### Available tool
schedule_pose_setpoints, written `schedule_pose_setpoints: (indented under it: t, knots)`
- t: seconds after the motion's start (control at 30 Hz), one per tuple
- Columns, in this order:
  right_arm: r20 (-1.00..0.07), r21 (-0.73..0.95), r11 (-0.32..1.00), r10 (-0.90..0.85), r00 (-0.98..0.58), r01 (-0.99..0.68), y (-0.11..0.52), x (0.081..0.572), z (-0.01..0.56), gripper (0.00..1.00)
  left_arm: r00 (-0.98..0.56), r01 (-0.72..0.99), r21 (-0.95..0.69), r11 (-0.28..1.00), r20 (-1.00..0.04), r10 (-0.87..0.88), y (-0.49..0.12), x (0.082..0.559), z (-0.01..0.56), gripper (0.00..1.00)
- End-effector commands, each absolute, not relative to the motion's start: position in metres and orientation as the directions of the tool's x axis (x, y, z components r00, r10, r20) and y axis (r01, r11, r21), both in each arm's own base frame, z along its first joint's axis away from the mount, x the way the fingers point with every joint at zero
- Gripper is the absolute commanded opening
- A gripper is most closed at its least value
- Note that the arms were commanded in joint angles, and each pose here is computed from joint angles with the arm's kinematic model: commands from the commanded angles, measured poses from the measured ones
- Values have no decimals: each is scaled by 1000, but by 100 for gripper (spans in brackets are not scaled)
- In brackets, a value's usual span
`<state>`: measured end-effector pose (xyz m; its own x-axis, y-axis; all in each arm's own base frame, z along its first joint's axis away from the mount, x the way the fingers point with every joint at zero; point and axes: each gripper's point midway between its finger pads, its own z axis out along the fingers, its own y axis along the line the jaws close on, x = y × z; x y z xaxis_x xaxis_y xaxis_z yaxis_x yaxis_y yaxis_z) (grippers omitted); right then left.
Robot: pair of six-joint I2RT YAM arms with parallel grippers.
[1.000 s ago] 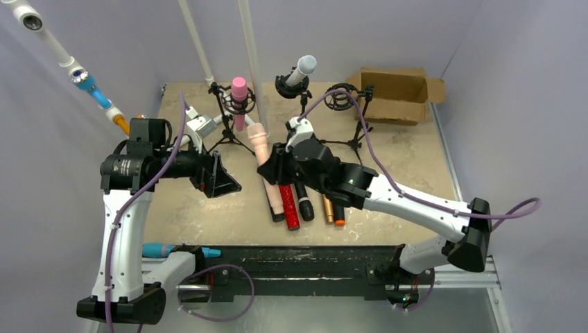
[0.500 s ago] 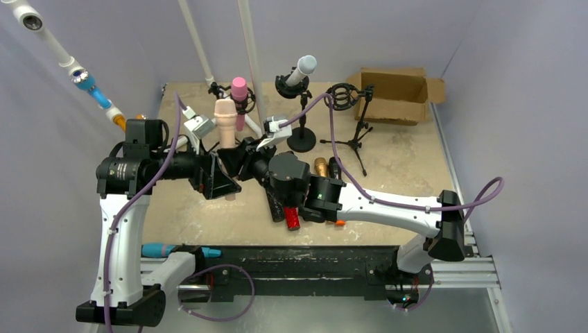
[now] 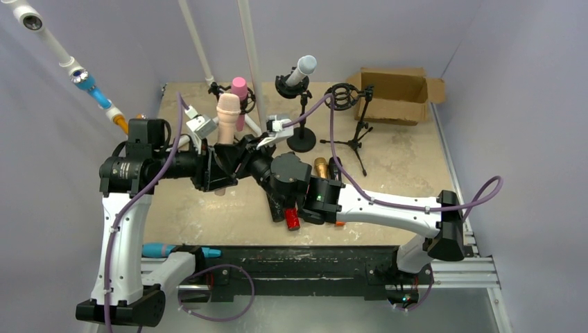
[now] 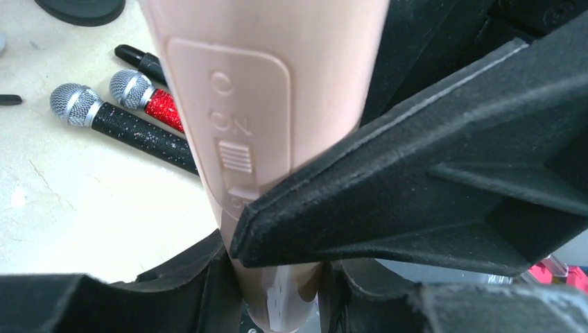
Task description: Attach the microphones to the stand
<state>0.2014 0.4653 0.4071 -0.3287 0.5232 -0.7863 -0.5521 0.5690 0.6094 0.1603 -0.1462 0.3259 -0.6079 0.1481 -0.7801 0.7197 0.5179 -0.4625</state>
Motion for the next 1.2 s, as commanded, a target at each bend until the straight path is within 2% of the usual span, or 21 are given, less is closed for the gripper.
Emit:
schedule_pose_setpoints:
  t: [0.0, 0.1, 0.23, 0.57, 0.7, 0.83, 1.0, 1.03, 1.1, 1.13, 1.17]
  knots:
    - [-763, 640, 529, 527, -376, -557, 458, 202, 428, 11, -541, 736, -365, 570, -823, 173, -138, 171, 326, 0]
    - [-738, 673, 510, 505, -447, -536, 448, 217, 418, 22, -513, 747, -327, 578, -837, 190, -135, 169, 325, 0]
    - [-719, 695, 484, 474, -509, -532, 437, 240, 414, 31, -493, 759, -293, 581, -842, 219, -132, 166, 321, 0]
    - [-749, 661, 507, 396, -531, -553, 460, 250, 416, 49, -479, 786, -283, 549, -841, 251, -133, 155, 317, 0]
    - [-758, 650, 519, 390, -522, -556, 466, 255, 414, 51, -483, 790, -287, 542, -835, 262, -133, 153, 313, 0]
    - [-768, 637, 537, 377, -518, -553, 467, 258, 409, 45, -483, 785, -278, 554, -835, 265, -131, 154, 313, 0]
    - [-789, 608, 561, 349, -506, -562, 456, 258, 410, 11, -486, 766, -262, 587, -835, 260, -127, 164, 312, 2]
    - [-797, 597, 570, 340, -499, -565, 451, 260, 413, 6, -490, 761, -265, 593, -832, 258, -127, 165, 312, 12]
    - [-818, 566, 595, 317, -481, -571, 439, 268, 418, 0, -503, 744, -265, 613, -826, 254, -125, 169, 311, 43]
    - [-829, 549, 604, 306, -467, -578, 431, 273, 423, 0, -508, 733, -262, 627, -824, 251, -123, 172, 311, 54]
    - [-843, 529, 613, 298, -448, -587, 423, 278, 430, 0, -511, 724, -256, 641, -823, 249, -121, 174, 310, 70]
